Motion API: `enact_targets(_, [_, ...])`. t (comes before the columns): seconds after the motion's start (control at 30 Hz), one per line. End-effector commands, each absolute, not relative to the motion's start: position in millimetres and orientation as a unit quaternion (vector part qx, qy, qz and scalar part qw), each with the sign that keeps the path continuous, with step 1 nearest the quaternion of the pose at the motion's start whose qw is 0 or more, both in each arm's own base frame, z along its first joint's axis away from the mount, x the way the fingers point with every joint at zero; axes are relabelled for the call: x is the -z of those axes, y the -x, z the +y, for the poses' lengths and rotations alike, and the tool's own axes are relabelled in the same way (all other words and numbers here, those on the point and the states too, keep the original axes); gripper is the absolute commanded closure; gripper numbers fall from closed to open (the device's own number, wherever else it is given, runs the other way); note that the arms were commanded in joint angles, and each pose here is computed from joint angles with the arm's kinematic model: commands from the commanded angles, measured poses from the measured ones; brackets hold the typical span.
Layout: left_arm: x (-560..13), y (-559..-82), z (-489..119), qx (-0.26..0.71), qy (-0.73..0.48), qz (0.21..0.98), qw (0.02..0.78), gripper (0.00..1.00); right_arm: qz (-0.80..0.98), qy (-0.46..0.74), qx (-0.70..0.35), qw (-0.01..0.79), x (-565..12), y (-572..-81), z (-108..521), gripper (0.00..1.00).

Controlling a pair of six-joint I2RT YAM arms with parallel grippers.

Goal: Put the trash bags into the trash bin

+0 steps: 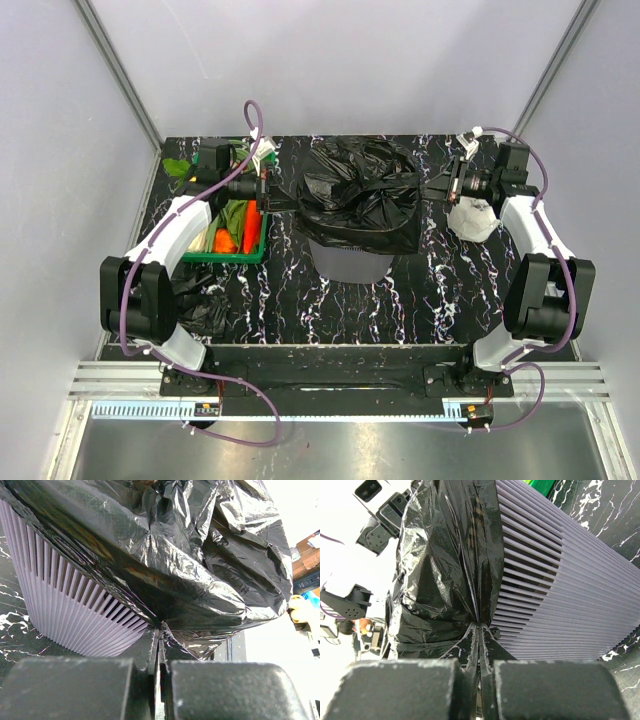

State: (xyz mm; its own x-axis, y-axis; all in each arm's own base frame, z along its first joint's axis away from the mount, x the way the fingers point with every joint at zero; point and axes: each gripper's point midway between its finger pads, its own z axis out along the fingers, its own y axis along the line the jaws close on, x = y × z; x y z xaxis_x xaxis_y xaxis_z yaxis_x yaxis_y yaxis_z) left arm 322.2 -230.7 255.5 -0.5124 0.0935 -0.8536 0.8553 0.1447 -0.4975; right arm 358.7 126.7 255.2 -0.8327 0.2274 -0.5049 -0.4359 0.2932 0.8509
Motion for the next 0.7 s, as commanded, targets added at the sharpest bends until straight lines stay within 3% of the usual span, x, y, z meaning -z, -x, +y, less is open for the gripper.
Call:
enact_targets(0.0, [-256,-323,-231,0.537,-0.37,0.666,0.362,1.0,0.758,0.1,-0.567,0.306,-256,-357,128,1.0])
enact_targets(0.37, [-218,-324,-217,0.466,-0.374,0.713,0.368,1.0,0.829,0.097,-0.412,0.365,-222,-368,100,1.0])
enact_targets(0.67, [-193,-325,-218,0.427,-0.38,0.735,0.364,1.0,0.854,0.085,-0.362,0.363,-197,-377,93,1.0])
